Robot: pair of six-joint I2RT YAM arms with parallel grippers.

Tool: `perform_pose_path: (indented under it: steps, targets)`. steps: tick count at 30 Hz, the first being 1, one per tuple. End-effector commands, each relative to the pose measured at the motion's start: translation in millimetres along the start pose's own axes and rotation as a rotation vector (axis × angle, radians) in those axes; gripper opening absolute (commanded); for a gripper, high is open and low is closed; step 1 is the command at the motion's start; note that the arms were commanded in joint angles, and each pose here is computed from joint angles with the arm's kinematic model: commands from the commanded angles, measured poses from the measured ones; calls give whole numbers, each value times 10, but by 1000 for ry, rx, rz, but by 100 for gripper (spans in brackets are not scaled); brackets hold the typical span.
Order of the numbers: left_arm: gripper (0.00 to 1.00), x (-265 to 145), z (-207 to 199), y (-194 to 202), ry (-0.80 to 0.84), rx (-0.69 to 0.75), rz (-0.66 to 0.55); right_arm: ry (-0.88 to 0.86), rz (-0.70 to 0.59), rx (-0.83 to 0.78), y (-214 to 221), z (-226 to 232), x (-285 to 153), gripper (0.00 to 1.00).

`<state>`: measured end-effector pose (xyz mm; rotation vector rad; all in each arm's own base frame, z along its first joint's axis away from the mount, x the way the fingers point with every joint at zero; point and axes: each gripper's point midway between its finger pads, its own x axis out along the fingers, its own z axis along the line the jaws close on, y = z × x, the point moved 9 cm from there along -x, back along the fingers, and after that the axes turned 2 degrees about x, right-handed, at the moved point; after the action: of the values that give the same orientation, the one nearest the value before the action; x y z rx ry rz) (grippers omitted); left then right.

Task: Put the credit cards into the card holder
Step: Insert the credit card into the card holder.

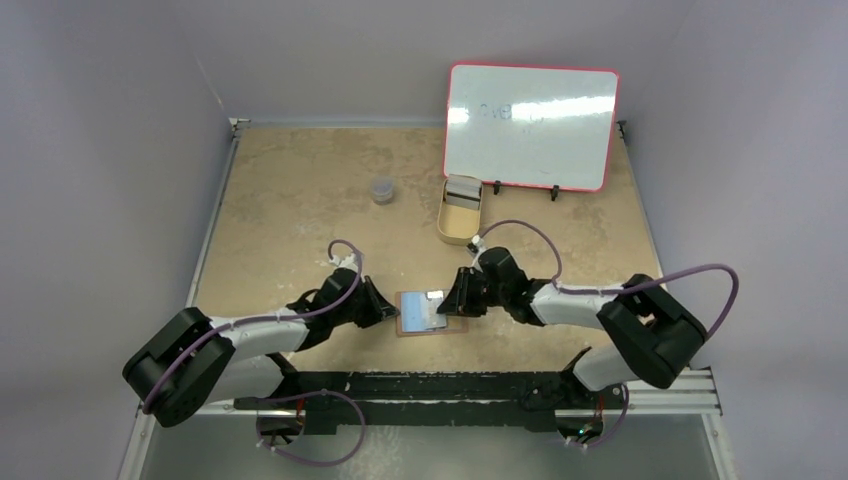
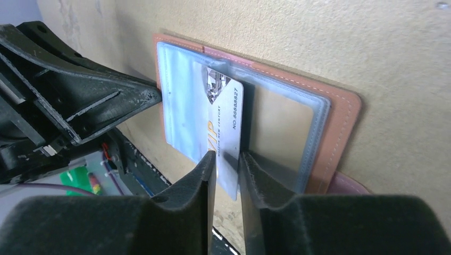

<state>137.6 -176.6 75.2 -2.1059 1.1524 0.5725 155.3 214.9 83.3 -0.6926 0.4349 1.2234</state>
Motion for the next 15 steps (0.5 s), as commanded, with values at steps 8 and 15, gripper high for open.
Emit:
perform_pose_path:
  steps: [8,15]
  targets:
    - [0,9,-88,3,45,-7,-15,76,-71,-39,-87,58,-98,33]
    - [0,9,-99,31,50,-9,-14,45,-50,-46,-67,103,-8,36]
